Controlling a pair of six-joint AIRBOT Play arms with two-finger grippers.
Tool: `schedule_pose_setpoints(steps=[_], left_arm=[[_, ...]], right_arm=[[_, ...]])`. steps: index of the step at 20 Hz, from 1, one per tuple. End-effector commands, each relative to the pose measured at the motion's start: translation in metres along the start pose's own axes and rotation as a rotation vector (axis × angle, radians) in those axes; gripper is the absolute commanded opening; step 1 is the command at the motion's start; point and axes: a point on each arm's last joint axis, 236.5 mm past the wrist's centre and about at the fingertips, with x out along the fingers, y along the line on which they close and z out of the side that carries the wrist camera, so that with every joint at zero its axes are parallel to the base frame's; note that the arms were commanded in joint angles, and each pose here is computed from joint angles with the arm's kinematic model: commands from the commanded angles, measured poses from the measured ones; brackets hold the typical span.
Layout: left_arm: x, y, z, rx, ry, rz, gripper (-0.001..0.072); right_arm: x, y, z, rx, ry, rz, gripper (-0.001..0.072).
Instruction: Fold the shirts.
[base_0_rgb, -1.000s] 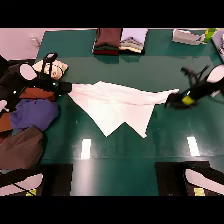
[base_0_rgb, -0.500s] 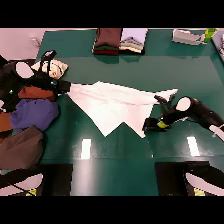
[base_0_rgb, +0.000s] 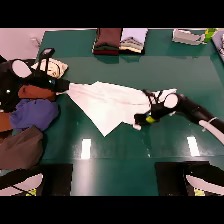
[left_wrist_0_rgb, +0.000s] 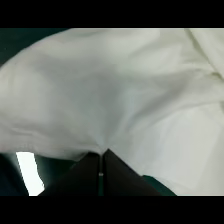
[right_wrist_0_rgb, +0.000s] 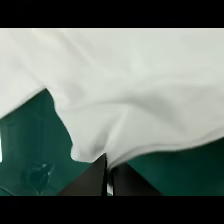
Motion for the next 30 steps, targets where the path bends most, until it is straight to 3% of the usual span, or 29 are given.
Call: schedule_pose_setpoints(steps=[1,5,9,13,17,21,26,30], left_arm=[[-0.058,-0.009,0.044,0.063,-0.165,0.028,0.0026],[-0.222,-0.051,0.115,0.163,-0.571,0.028,0.0025],[-0.392,-0.095,0.115,0.247,-0.937,0.017,0.0025],[-0.492,-0.12,0.083,0.298,-1.146,0.011,0.0024],[-0.519,-0.126,0.075,0.312,-1.208,0.009,0.0023],[-0.431,-0.1,0.106,0.262,-1.005,0.039,0.0023],[-0.163,-0.027,0.124,0.093,-0.43,0.061,0.0025],[0.011,0.019,0.108,0.014,-0.166,0.076,0.0026]], right_arm=[[-0.095,0.01,0.064,-0.086,-0.254,-0.057,0.0014],[-0.302,0.019,0.098,-0.096,-0.715,-0.091,0.0013],[-0.469,0.028,0.056,-0.101,-1.095,-0.189,0.0013],[-0.542,0.022,0.012,-0.047,-1.232,-0.335,0.0013],[-0.562,0.004,0.012,0.02,-1.226,-0.401,0.0013],[-0.526,-0.026,0.054,0.064,-1.091,-0.336,0.0012],[-0.37,-0.104,0.136,0.168,-0.681,-0.234,0.0012],[-0.248,-0.151,0.187,0.214,-0.475,-0.218,0.0012]])
